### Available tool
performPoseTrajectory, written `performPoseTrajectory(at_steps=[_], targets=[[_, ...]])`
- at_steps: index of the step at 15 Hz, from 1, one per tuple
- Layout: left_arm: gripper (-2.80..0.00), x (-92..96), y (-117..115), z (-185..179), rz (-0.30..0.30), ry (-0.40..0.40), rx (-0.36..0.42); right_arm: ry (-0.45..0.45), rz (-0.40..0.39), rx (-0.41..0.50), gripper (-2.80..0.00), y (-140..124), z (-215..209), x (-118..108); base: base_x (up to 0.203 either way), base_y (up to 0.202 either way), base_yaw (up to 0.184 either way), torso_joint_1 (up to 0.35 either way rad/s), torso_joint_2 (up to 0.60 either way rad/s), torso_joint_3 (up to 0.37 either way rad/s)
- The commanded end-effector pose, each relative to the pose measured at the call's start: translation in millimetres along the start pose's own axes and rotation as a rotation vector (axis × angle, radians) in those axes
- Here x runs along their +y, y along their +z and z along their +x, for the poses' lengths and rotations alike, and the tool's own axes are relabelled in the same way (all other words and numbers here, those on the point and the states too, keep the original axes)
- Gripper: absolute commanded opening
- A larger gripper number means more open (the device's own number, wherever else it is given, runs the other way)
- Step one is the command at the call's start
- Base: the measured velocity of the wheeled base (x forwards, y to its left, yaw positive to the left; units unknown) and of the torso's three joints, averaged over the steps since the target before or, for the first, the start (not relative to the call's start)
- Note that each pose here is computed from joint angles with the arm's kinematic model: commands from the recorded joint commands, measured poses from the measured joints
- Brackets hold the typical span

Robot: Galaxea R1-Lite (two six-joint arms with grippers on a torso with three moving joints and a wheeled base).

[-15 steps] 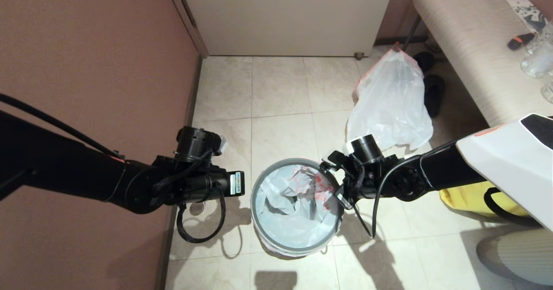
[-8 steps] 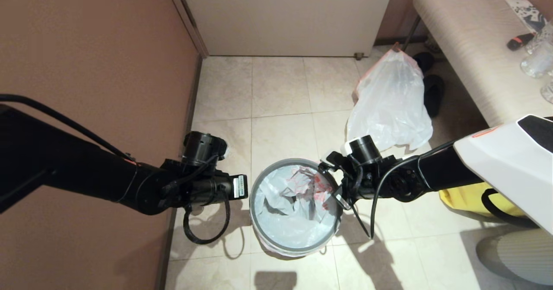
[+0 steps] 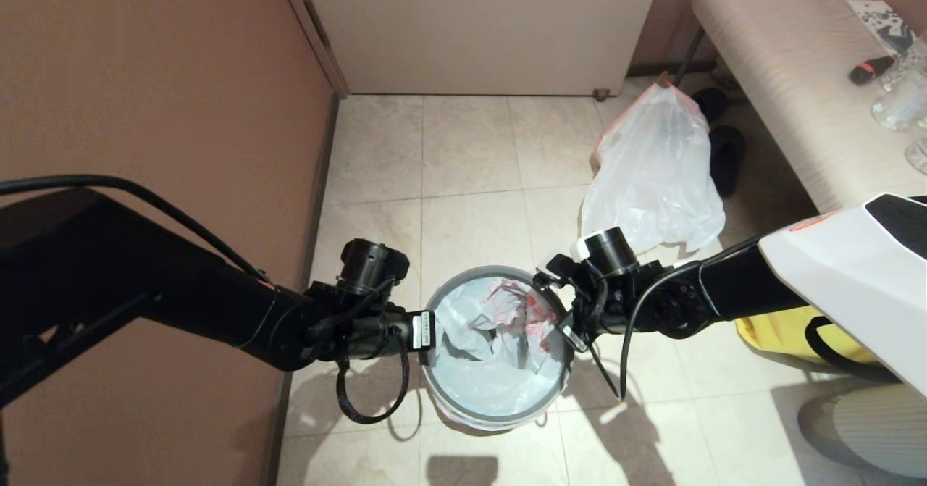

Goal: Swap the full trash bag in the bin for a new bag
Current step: Place the trash can ring on the trash can

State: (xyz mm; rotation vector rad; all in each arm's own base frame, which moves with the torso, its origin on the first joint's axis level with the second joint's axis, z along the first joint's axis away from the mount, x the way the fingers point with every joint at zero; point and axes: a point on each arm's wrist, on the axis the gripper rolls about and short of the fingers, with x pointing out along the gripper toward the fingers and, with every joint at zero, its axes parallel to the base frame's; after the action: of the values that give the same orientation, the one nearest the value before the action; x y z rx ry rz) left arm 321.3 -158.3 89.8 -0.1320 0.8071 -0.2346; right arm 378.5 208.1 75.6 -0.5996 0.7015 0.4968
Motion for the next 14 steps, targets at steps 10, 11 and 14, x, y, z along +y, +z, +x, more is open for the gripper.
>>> performPoseTrajectory(at_steps=[10,11,14], targets=[[-2.8,10.4,-20.8,42.6,-0.008,0.041,0.071,0.001,-0.002,0.008,-2.8,-2.2,3.7,0.5,0.0,0.0,0.0,0.0,0.0,0.0],[-2.8,11.6,-22.9,46.7,-0.008,0.045,0.08,0.001,-0.002,0.008,-2.8,-2.2,3.7,0.5,0.0,0.0,0.0,0.0,0.0,0.0],[-2.8,13.5,-23.7,48.6,-0.013,0.049,0.085,0.001,-0.002,0.009,-2.8,-2.4,3.7,0.5,0.0,0.0,0.0,0.0,0.0,0.0]])
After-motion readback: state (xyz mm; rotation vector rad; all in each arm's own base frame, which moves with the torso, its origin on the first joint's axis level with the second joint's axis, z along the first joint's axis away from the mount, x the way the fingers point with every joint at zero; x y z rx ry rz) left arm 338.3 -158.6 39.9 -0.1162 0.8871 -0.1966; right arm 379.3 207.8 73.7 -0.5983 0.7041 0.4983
